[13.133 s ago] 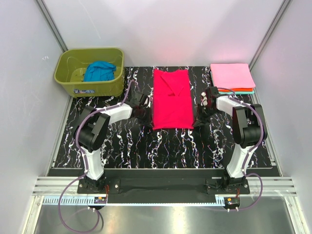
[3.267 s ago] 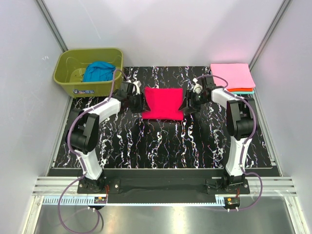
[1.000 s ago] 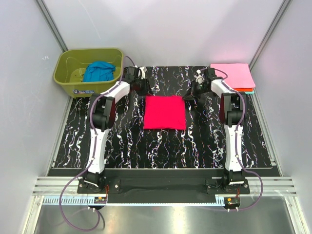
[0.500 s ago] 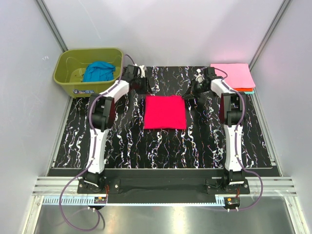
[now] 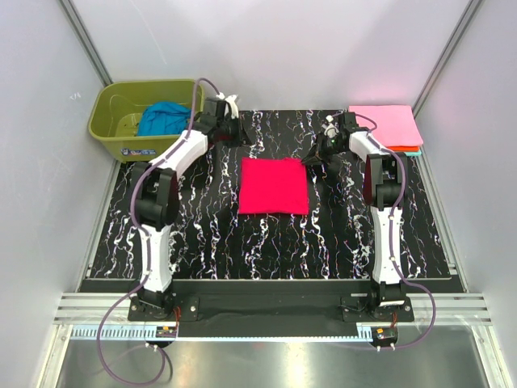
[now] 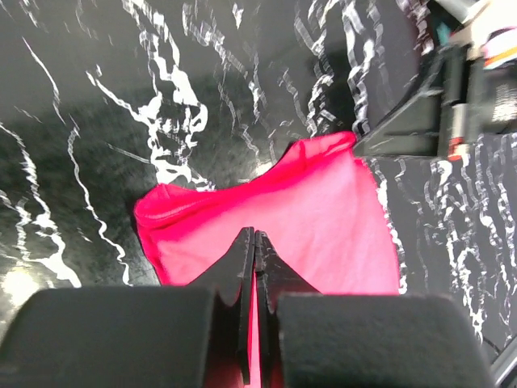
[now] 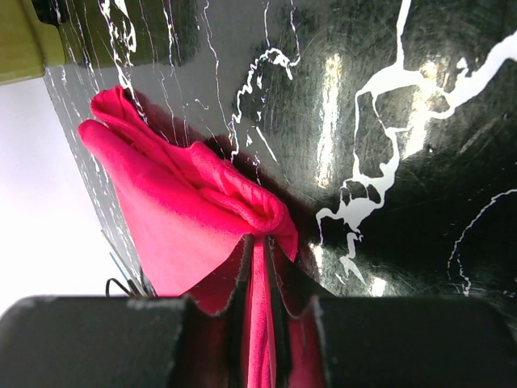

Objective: Fold and stack the t-shirts
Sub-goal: Fold the tshirt

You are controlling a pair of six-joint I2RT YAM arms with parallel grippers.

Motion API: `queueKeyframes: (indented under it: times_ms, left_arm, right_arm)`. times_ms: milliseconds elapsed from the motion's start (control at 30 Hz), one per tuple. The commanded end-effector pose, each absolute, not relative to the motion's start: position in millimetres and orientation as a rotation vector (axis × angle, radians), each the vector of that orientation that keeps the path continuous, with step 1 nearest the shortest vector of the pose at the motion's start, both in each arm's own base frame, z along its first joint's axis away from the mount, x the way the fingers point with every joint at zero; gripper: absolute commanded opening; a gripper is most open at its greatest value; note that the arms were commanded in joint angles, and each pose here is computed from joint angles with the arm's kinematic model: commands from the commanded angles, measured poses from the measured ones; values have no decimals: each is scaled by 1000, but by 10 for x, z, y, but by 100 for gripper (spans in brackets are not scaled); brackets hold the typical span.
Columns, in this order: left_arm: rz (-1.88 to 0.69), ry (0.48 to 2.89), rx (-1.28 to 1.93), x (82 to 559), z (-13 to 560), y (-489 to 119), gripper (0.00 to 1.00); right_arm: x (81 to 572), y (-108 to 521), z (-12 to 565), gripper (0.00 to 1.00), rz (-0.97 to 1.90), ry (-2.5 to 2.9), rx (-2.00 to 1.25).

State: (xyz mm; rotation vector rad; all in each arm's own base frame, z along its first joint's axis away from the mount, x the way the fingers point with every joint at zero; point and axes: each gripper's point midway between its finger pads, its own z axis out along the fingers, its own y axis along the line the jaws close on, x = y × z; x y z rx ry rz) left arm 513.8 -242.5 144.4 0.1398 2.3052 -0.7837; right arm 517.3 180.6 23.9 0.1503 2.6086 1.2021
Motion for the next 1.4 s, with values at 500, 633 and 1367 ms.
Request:
queueKeyframes:
  times_ms: [500, 633, 1367]
  left_arm:
    - [-648, 2458, 0, 5515, 314, -2190, 0]
    - [-685, 2451, 2, 5511, 379, -2220, 4]
    - [-799, 2413, 130, 4585, 1297, -2302, 34]
  right_arm:
    - [5175, 1828, 642, 17, 1180, 2520, 75]
    - [5216, 1805, 655, 18, 1157, 2514, 74]
    - [5029, 1680, 874, 82, 995, 2508, 35]
